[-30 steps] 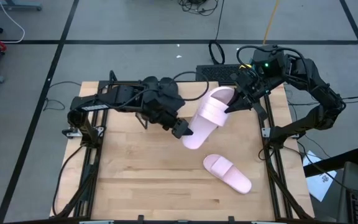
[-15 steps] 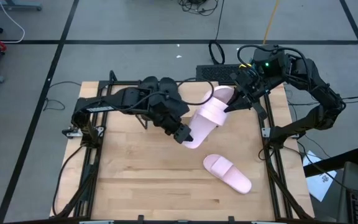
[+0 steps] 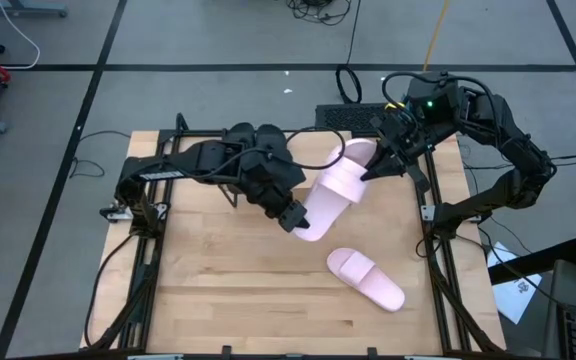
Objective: Pick and place slides into the shelf
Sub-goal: Put the left pink slipper on the shelf
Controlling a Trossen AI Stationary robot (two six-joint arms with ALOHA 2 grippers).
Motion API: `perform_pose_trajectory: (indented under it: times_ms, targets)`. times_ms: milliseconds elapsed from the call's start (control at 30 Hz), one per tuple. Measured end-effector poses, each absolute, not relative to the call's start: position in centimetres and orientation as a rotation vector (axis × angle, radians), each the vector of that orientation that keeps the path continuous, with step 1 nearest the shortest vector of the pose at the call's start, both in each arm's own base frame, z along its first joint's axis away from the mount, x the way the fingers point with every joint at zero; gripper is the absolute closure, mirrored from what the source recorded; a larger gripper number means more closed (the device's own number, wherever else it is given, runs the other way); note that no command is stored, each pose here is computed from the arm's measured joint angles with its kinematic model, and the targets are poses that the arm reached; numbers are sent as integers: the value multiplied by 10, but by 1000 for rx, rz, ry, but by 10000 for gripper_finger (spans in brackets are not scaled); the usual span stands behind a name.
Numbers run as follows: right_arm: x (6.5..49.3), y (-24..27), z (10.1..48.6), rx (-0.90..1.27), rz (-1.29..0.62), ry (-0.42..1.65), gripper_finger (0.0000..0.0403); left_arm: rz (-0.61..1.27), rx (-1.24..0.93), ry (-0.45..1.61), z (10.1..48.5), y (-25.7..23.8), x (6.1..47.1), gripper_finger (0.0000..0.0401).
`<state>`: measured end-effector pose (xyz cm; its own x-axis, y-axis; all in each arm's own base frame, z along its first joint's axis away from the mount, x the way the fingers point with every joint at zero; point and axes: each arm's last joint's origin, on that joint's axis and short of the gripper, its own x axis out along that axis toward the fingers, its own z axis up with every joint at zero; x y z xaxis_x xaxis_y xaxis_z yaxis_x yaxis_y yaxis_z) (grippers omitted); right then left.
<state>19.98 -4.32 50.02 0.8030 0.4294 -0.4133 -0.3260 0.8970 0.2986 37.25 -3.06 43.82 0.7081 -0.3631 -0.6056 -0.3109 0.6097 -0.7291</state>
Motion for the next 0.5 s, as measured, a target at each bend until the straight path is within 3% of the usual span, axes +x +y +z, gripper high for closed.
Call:
perform_pose_trajectory:
  times_ms: [500]
  targets:
    - [196,-43,497,226,359,539,354,8,-1001,827,437,-34,372,353]
